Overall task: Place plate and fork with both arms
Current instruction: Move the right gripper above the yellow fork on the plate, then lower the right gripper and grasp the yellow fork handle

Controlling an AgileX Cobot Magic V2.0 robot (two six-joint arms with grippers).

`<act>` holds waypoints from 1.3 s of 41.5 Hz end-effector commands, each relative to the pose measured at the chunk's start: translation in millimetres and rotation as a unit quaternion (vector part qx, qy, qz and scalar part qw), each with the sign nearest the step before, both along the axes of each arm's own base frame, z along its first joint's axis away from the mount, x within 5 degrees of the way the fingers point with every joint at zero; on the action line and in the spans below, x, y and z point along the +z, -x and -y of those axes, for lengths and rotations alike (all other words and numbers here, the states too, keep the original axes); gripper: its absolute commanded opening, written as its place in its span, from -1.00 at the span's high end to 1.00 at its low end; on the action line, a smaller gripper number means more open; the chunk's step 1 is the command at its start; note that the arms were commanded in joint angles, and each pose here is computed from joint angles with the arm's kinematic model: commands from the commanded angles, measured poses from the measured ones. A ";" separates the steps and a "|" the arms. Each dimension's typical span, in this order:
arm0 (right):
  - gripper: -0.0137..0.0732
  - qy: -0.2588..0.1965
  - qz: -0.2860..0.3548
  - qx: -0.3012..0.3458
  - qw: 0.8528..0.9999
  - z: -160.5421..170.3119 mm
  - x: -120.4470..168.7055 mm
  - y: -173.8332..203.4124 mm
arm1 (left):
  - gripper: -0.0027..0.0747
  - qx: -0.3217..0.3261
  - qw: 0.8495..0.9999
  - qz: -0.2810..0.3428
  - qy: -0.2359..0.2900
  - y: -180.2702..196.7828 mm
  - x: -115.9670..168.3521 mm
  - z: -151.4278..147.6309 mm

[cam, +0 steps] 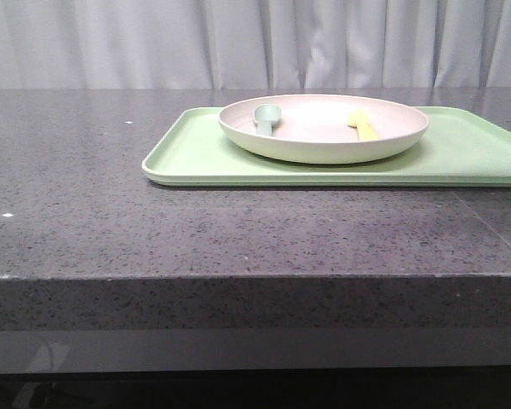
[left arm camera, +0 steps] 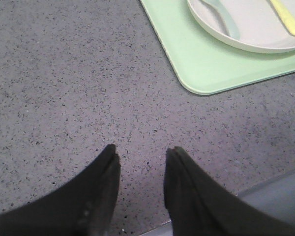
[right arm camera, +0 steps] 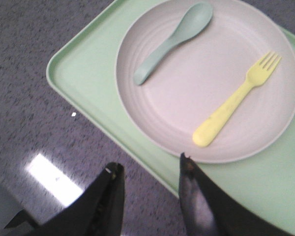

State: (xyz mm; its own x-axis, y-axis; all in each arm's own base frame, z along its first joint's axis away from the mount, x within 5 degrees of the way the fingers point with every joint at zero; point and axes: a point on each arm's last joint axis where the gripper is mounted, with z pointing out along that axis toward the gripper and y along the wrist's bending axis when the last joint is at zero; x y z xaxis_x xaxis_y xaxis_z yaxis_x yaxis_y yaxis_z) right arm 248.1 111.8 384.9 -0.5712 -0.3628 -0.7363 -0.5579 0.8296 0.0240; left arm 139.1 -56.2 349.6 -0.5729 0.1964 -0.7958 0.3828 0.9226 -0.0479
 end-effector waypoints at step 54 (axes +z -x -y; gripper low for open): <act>-0.25 -0.008 -0.147 -0.218 0.965 -6.2 -34.9 -164.0 | 0.34 0.007 0.999 0.042 0.023 -1.3 14.4 0.0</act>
State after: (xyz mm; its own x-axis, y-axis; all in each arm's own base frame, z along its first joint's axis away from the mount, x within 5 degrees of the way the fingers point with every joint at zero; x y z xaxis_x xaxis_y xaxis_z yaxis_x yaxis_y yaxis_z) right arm 416.9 122.1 318.3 -0.8975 -0.0849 -0.4328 -0.1365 0.9866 0.0895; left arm 139.1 -56.2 349.6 -0.5729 0.1964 -0.7958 0.3828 0.9226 -0.0479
